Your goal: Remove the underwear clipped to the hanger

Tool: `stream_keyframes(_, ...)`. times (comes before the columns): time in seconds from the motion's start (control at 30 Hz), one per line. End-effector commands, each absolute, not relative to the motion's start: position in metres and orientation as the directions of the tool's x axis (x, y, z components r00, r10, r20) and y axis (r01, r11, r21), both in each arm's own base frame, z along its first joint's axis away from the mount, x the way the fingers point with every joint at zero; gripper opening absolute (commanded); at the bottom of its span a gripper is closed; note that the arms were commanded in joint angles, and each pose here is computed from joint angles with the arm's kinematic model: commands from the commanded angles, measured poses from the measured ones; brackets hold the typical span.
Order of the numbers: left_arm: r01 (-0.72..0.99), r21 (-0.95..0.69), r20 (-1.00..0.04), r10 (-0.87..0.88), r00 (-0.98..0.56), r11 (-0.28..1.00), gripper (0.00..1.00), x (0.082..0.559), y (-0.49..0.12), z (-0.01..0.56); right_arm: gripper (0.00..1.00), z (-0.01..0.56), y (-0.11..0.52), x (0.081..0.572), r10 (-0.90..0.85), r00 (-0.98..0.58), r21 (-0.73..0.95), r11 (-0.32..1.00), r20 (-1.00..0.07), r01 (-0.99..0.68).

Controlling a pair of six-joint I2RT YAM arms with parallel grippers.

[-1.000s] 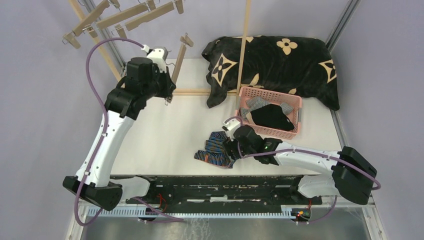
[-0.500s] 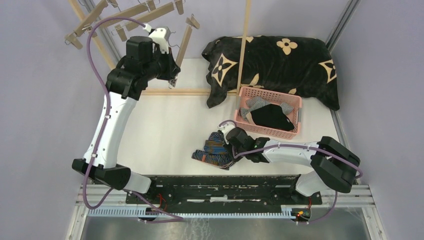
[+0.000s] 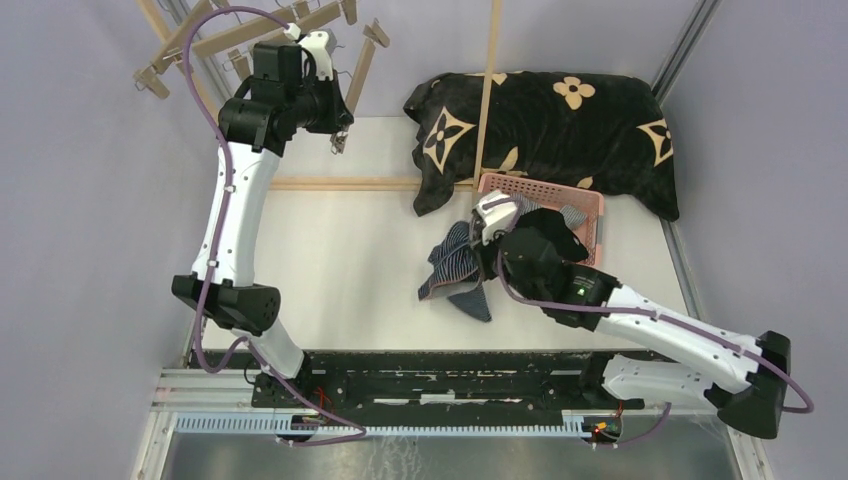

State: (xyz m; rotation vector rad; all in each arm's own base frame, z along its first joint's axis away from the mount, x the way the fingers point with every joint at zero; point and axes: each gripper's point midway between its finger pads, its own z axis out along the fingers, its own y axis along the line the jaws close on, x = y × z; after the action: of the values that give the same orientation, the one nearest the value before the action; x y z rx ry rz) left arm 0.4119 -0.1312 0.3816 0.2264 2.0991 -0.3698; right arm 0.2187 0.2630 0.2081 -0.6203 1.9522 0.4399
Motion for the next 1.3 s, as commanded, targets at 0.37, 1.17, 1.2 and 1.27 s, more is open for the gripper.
stream_keyframes(0.37, 0.42, -0.152, -0.911, 0.038, -0.41, 0.895, 0.03, 0.423, -0.139, 0.423, 0.01, 0.397, 0.135, 0.317, -0.099, 0.027, -0.097, 0.994, -0.995, 0.047)
stream_keyframes(1.17, 0.537, -0.173, -0.933, 0.038, -0.359, 0.825, 0.03, 0.426, -0.159, 0.441, 0.01, 0.192, 0.133, 0.393, -0.18, -0.377, -0.214, 0.975, -0.909, 0.05)
stream_keyframes(1.2, 0.539, -0.171, -0.934, 0.039, -0.356, 0.825, 0.03, 0.425, -0.159, 0.441, 0.01, 0.187, 0.128, 0.398, -0.177, -0.393, -0.219, 0.973, -0.903, 0.065)
stream_keyframes(1.27, 0.537, -0.163, -0.935, 0.044, -0.352, 0.827, 0.03, 0.425, -0.158, 0.442, 0.01, 0.179, 0.122, 0.403, -0.164, -0.411, -0.218, 0.972, -0.897, 0.087)
